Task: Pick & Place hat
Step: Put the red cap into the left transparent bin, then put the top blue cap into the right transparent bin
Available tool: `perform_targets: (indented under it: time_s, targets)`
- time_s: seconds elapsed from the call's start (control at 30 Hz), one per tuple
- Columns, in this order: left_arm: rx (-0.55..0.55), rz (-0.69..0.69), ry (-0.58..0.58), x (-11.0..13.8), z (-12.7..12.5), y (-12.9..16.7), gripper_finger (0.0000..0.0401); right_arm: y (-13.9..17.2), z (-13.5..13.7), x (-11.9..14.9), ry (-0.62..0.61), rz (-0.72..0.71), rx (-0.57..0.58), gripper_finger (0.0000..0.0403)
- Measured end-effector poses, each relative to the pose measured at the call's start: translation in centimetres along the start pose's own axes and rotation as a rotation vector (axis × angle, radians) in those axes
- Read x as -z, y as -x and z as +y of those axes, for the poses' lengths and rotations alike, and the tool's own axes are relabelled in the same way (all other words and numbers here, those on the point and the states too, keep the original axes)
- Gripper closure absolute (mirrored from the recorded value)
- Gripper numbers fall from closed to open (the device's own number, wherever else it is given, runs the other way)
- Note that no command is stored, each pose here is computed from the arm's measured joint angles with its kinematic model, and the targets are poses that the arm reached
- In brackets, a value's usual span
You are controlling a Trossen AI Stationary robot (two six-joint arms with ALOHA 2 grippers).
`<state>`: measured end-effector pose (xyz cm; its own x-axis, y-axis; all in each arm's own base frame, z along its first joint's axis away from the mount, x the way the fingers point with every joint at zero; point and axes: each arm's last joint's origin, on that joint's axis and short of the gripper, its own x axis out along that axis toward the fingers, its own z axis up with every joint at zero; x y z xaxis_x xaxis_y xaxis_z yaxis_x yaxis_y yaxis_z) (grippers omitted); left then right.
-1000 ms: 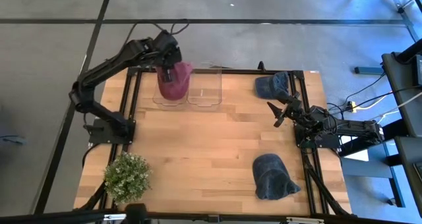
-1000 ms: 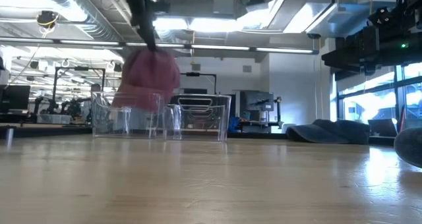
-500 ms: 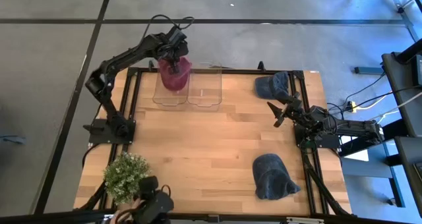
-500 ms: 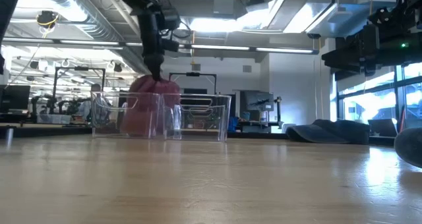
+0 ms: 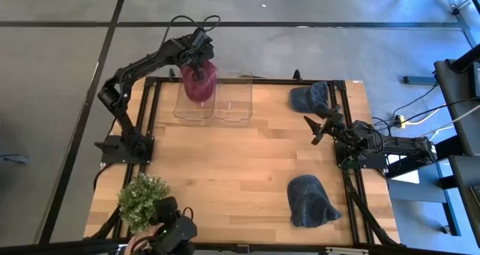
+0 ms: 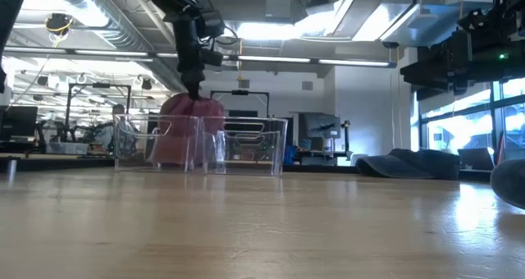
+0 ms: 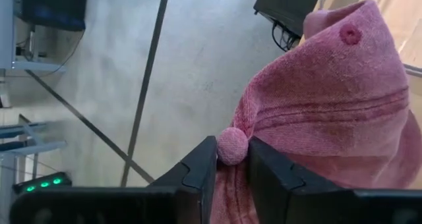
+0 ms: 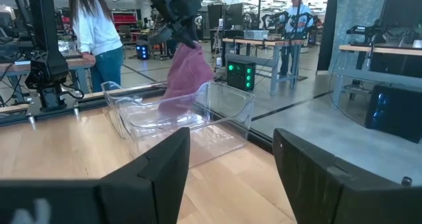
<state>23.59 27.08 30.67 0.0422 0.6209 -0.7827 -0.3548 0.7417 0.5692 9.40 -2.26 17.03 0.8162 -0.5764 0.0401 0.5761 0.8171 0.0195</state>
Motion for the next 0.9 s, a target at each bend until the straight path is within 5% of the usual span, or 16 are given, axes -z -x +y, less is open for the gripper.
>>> perform_targets:
  time_s: [0.4, 0.6, 0.9]
  targets:
    - [-0.020, 0.011, -0.015, 0.2, 0.1, 0.4, 0.0245, 0.0, 0.0, 0.0, -0.002, -0.001, 0.000, 0.0185]
    - [-0.006, -0.138, 0.072, 0.9, 1.2, 4.1, 0.0231, 0.1, -0.1, -1.6, -0.142, -0.147, -0.003, 0.0185]
    - [0.551, -0.715, 0.263, 1.5, 2.0, 10.7, 0.0230, 1.0, -0.6, -4.6, -0.286, -0.445, -0.004, 0.0185]
